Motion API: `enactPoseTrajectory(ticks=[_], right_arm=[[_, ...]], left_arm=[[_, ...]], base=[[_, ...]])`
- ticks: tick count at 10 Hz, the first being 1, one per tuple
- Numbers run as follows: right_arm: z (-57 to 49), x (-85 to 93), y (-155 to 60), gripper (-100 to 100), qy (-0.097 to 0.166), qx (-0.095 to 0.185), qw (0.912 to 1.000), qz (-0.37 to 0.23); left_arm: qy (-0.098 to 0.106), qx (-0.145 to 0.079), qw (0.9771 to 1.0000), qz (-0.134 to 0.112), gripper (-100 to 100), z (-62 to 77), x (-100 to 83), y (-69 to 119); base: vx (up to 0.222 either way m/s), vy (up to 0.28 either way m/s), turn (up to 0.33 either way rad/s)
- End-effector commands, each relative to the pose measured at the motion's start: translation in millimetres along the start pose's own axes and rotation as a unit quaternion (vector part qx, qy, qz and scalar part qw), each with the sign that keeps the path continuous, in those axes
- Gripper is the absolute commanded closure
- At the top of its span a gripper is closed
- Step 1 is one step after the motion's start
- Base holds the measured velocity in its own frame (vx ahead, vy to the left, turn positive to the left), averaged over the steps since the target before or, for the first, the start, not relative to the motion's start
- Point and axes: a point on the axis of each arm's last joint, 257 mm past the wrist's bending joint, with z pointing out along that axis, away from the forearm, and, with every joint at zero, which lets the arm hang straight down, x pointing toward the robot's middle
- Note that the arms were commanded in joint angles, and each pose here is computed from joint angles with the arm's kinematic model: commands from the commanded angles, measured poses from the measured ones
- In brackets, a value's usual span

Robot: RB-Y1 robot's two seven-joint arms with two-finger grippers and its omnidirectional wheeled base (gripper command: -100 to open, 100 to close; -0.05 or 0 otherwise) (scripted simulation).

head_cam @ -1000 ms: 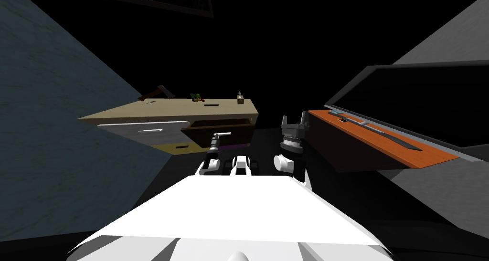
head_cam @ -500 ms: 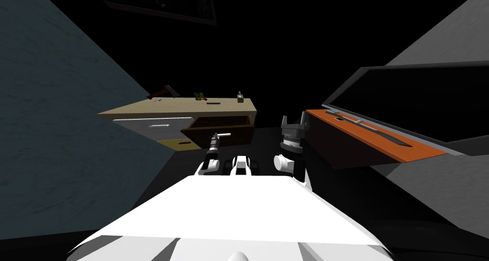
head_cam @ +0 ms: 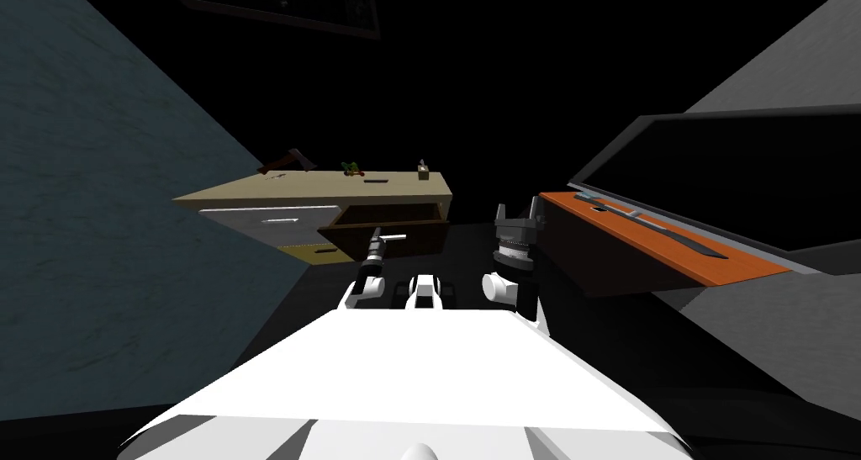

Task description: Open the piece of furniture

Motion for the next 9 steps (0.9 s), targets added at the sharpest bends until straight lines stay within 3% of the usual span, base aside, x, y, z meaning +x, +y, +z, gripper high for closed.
enactPoseTrajectory(ticks=[1, 2, 3, 4, 9], right_arm=[[0.0, 0.0, 0, 0, 0.0, 0.0, 1.0, 0.0], [0.0, 0.0, 0, 0, 0.0, 0.0, 1.0, 0.0], [0.0, 0.0, 0, 0, 0.0, 0.0, 1.0, 0.0], [0.0, 0.0, 0, 0, 0.0, 0.0, 1.0, 0.0], [0.0, 0.0, 0, 0, 0.0, 0.0, 1.0, 0.0]], left_arm=[[0.001, -0.001, 1.0, 0.0, -100, 4.7, 1.2, -13.5], [0.001, -0.001, 1.0, 0.0, -100, 6.3, 1.3, -19.1], [0.001, -0.007, 1.0, -0.001, -100, 2.7, -0.1, -10.9], [0.001, -0.01, 0.9999, -0.001, 0, 2.6, -0.2, -9.9], [0.0, -0.015, 0.9999, 0.0, 0, 1.1, -0.6, -5.6]], base=[[-0.022, -0.006, 0.001], [-0.018, -0.007, -0.002], [0.0, 0.0, 0.0], [0.0, 0.0, 0.0], [0.0, 0.0, 0.0]])
